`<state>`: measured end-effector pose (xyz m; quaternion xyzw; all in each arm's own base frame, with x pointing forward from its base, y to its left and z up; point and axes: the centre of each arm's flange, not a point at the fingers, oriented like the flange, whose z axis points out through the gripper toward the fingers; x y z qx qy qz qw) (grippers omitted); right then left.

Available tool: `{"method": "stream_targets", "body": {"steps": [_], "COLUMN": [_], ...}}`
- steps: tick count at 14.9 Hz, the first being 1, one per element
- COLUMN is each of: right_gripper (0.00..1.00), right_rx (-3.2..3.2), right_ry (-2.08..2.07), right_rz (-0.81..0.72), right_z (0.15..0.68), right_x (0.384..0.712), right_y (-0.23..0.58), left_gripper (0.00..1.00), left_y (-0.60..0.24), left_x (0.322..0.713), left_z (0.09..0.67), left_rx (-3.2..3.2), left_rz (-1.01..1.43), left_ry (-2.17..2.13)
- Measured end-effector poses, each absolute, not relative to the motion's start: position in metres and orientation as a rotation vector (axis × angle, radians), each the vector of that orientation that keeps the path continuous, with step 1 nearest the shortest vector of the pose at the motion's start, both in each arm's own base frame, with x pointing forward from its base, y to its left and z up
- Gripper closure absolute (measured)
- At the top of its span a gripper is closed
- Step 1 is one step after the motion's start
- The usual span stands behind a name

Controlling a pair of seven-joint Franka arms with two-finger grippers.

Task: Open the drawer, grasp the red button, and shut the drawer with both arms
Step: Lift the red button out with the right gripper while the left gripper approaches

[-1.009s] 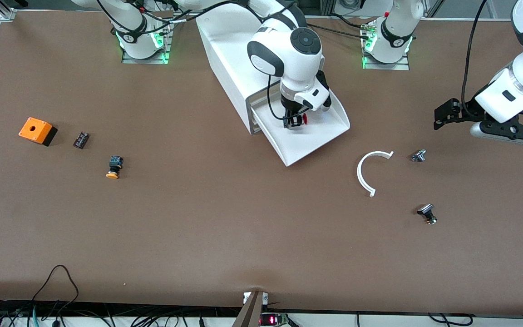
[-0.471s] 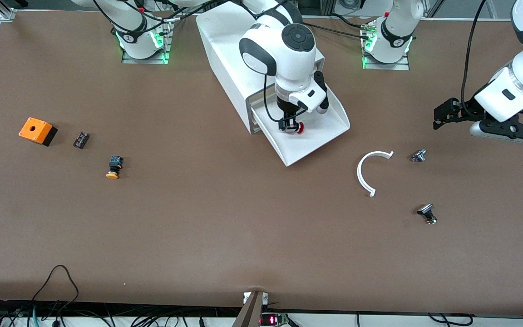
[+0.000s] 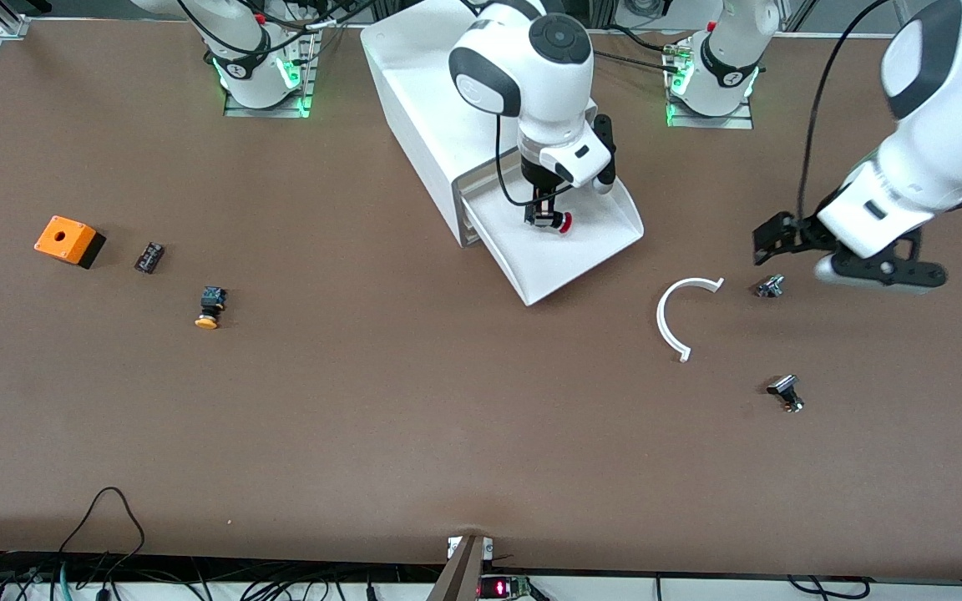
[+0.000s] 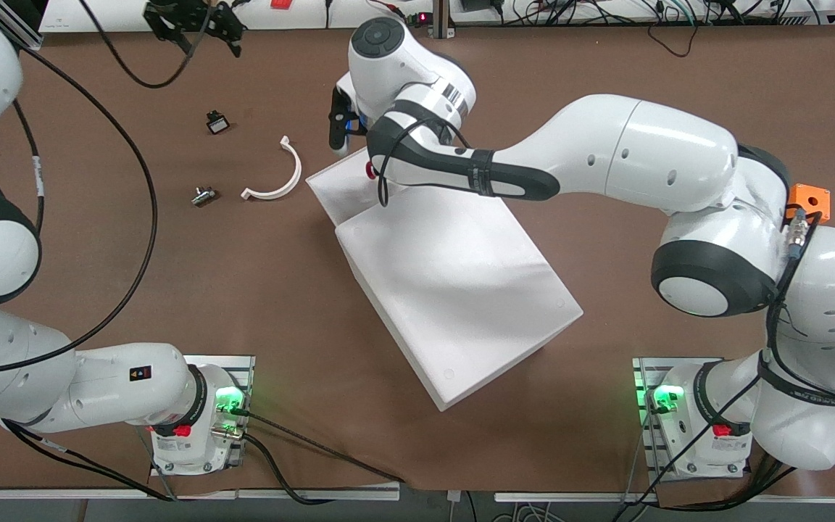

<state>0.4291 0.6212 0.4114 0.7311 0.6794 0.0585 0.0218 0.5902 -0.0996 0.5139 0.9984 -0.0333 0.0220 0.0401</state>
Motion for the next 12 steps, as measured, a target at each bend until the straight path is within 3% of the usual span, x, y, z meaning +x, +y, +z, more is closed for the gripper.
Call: {"method": "stream_targets", "body": {"steps": [2,5,9,12], "right_gripper": [0.59,0.59,0.59,0.59], "right_rx": [2.343,2.432,2.589,2.714], "right_ry": [2.004,1.833,1.502,1.234], "right_rz": [0.224,0.26,0.207,0.123], "right_z": [0.441,0.469,0.461,0.451], "right_x": [0.439,0.482,0.546,0.576], "right_y": [0.607,0.565,0.482,0.409], "left_gripper": [0.0,0.0,0.0,0.0], "left_y": [-0.114,-0.121,-0.151,-0.183], "left_x": [0.596,0.605,0.603,0.586], "left_z": [0.489,0.458,0.392,0.342], "left_rx": [3.044,3.022,2.996,2.95], "left_rz": [0.078,0.115,0.179,0.171], "left_ry": [-0.056,-0.02,0.112,0.262]}}
